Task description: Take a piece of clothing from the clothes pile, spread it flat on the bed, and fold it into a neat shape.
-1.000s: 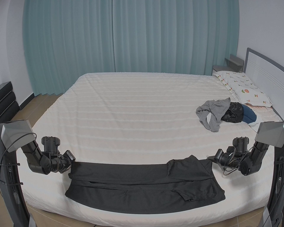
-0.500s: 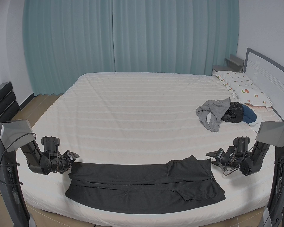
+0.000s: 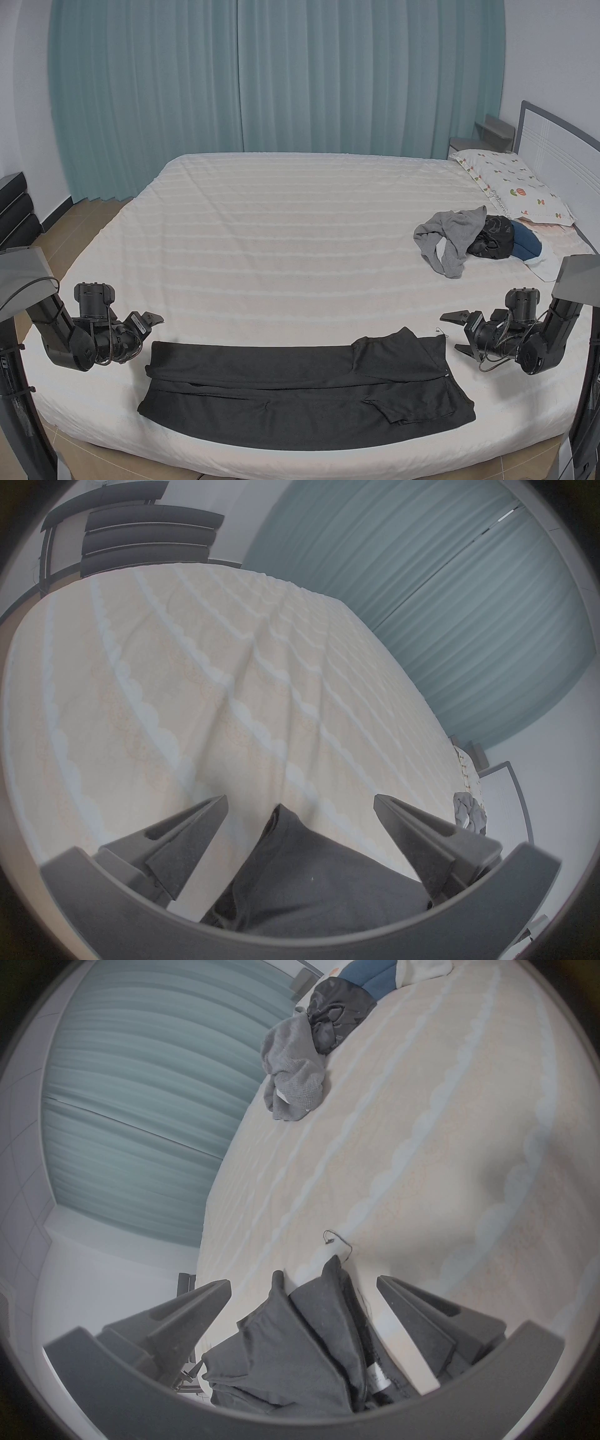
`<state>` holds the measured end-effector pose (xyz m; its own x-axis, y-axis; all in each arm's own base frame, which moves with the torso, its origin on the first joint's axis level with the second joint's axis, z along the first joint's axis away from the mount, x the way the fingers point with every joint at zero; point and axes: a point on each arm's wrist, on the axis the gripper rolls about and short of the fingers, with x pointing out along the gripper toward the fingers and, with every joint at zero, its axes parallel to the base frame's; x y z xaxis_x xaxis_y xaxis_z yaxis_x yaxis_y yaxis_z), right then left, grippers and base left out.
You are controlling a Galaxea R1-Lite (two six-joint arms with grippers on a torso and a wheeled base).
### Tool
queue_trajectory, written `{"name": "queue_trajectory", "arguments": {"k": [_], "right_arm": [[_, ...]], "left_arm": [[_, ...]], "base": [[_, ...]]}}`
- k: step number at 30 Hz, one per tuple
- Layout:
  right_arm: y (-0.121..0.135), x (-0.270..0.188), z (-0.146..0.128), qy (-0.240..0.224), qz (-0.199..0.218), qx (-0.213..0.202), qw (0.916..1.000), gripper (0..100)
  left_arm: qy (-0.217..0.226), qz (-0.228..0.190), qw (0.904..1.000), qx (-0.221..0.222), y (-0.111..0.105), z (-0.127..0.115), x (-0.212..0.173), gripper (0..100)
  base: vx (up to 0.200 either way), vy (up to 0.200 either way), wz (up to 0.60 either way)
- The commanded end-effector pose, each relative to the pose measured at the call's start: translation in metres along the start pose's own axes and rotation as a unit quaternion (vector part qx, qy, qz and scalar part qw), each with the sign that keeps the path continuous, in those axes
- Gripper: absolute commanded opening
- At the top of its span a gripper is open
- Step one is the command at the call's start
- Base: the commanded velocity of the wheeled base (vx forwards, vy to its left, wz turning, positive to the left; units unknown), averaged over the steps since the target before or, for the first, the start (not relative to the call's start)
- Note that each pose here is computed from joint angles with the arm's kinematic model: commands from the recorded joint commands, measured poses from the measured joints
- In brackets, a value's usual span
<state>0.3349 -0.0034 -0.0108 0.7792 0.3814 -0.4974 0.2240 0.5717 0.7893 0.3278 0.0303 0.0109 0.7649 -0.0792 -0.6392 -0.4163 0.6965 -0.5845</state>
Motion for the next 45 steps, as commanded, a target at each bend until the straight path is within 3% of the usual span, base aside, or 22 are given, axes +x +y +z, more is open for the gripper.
{"name": "queue_trajectory", "arguments": {"k": [1, 6, 19, 30, 43, 44, 45], "right_arm": [[-0.002, -0.006, -0.012, 0.006, 0.004, -0.005, 1.0000, 100], [-0.005, -0.006, -0.016, 0.008, 0.006, -0.006, 0.9999, 100], [-0.006, -0.005, -0.017, 0.008, 0.006, -0.006, 0.9999, 100], [-0.006, -0.005, -0.017, 0.008, 0.006, -0.006, 0.9999, 100], [-0.006, -0.005, -0.017, 0.008, 0.006, -0.006, 0.9999, 100], [-0.006, -0.005, -0.017, 0.008, 0.006, -0.006, 0.9999, 100], [-0.006, -0.005, -0.017, 0.008, 0.006, -0.006, 0.9999, 100]], "left_arm": [[-0.004, -0.011, 0.9999, 0.005, -0.007, -0.001, -0.007, 100], [0.008, -0.003, 1.0000, 0.004, -0.003, -0.007, -0.008, 100], [0.053, 0.025, 0.9982, -0.008, 0.009, -0.035, -0.018, 100], [0.058, 0.025, 0.9980, 0.001, 0.007, -0.038, -0.018, 100], [0.083, 0.058, 0.9948, -0.005, 0.023, -0.052, -0.022, 100], [0.086, 0.061, 0.9945, -0.006, 0.024, -0.054, -0.023, 0], [0.086, 0.061, 0.9945, -0.006, 0.024, -0.054, -0.023, 0]], "base": [[-0.200, 0.000, 0.00], [-0.200, 0.000, 0.00], [0.000, 0.000, 0.00], [0.000, 0.000, 0.00], [0.000, 0.000, 0.00], [0.000, 0.000, 0.00], [0.000, 0.000, 0.00]]}}
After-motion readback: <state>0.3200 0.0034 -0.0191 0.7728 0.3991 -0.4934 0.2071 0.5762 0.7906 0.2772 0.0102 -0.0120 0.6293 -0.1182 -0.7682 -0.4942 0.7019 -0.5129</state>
